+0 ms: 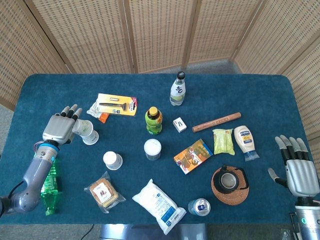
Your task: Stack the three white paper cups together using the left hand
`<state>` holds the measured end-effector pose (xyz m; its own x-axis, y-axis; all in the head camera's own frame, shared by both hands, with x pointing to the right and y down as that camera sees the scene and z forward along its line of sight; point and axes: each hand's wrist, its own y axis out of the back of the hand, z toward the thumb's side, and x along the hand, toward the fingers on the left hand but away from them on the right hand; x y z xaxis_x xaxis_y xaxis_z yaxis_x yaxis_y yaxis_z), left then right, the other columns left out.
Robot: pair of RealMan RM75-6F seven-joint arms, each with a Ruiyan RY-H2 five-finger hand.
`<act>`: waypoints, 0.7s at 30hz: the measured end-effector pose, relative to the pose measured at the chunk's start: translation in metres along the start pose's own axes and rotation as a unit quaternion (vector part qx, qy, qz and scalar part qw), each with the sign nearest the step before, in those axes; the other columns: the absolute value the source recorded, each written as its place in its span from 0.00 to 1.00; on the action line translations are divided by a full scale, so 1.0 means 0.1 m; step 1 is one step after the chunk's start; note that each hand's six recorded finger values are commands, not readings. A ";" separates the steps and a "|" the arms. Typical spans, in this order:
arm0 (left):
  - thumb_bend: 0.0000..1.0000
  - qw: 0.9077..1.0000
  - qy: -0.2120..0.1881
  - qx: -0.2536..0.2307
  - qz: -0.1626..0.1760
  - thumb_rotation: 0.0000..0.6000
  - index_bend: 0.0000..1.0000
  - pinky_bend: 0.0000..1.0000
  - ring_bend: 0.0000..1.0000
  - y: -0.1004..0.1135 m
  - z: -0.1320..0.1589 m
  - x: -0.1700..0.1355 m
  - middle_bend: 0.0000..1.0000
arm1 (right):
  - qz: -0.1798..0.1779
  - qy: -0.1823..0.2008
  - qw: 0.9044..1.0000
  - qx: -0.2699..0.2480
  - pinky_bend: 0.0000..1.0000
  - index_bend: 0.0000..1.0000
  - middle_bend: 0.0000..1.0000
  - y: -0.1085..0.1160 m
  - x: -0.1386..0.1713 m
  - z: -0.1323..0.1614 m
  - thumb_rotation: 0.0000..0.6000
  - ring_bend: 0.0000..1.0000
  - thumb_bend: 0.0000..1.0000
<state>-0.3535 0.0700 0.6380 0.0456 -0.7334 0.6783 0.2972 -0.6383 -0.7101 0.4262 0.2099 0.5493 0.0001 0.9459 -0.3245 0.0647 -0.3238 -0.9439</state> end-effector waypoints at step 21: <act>0.50 0.999 0.014 0.011 -0.044 1.00 0.00 0.32 0.00 -0.28 0.02 0.08 0.00 | 0.000 0.000 1.000 0.000 0.00 0.00 0.00 0.00 0.00 0.00 1.00 0.00 0.30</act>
<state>-0.3597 0.0821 0.6634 -0.0091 -0.6812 0.7321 0.3206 -0.6954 -0.6431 0.4263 0.2101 0.5494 -0.0006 0.9457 -0.3250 0.0650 -0.3243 -0.9437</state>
